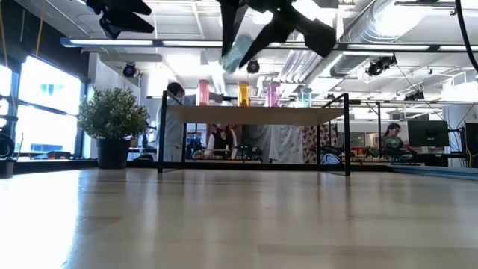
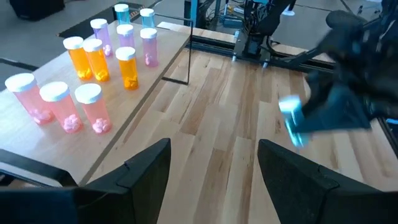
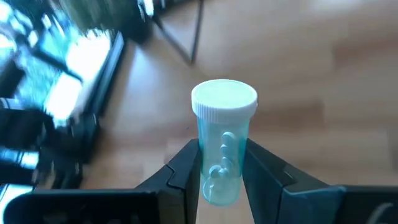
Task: Pick and place medicine bottles onto shelf by color
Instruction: Put the blue pill bottle on the shelf aligned with the other blue pill bottles
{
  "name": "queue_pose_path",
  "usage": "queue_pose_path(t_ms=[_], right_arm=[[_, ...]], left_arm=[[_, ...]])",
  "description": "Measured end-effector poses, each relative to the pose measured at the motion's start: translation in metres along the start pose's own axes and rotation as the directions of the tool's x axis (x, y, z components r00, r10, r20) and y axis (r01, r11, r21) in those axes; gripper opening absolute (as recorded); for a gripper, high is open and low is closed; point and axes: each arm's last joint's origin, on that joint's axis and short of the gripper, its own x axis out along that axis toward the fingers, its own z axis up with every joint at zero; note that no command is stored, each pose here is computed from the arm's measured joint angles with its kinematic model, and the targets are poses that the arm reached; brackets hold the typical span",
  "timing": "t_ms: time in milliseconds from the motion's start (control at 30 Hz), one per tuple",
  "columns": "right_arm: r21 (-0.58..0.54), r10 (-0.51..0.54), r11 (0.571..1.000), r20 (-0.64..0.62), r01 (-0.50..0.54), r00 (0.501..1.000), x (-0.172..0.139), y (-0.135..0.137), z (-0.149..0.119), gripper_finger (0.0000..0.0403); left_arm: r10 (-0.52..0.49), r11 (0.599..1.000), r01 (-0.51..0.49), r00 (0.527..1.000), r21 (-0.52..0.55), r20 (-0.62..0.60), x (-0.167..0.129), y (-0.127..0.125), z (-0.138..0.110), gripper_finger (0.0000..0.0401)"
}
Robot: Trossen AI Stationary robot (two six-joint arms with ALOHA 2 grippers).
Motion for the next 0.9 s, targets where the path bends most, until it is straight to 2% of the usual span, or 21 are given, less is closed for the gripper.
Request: queue_pose_path(t_ms=[133,300,367,400,567,900], right_arm=[[-0.042,0.008,0.999,0.172,-0.001,0.985,-0.008,0.005,0.024,0.009],[-0.087,0.021,0.996,0.34,0.009,0.94,-0.027,0.005,0.054,0.009],[-0.129,0.061,0.992,0.376,-0.013,0.925,-0.031,0.008,0.062,0.009],[-0.174,0.07,0.985,0.387,-0.002,0.919,-0.033,0.01,0.067,0.009],[-0.26,0.1,0.965,0.454,0.025,0.886,-0.035,0.014,0.092,0.009],[-0.374,0.126,0.921,0.541,0.104,0.832,-0.062,0.01,0.162,0.009]], left_arm=[[0.0,0.999,0.0,1.0,0.032,0.0,0.0,0.0,0.0,0.0232],[0.001,0.999,-0.001,1.0,0.042,0.0,0.0,0.0,0.0,0.0232],[0.001,0.999,-0.001,1.0,0.043,0.0,0.0,0.0,0.0,0.0232],[0.001,0.999,-0.001,1.0,0.042,0.0,0.0,0.0,0.0,0.0232],[0.0,0.999,0.0,1.0,0.04,0.016,0.0,0.0,0.002,0.0232],[0.065,0.995,-0.072,0.993,0.074,0.1,0.0,0.001,0.009,0.0232]])
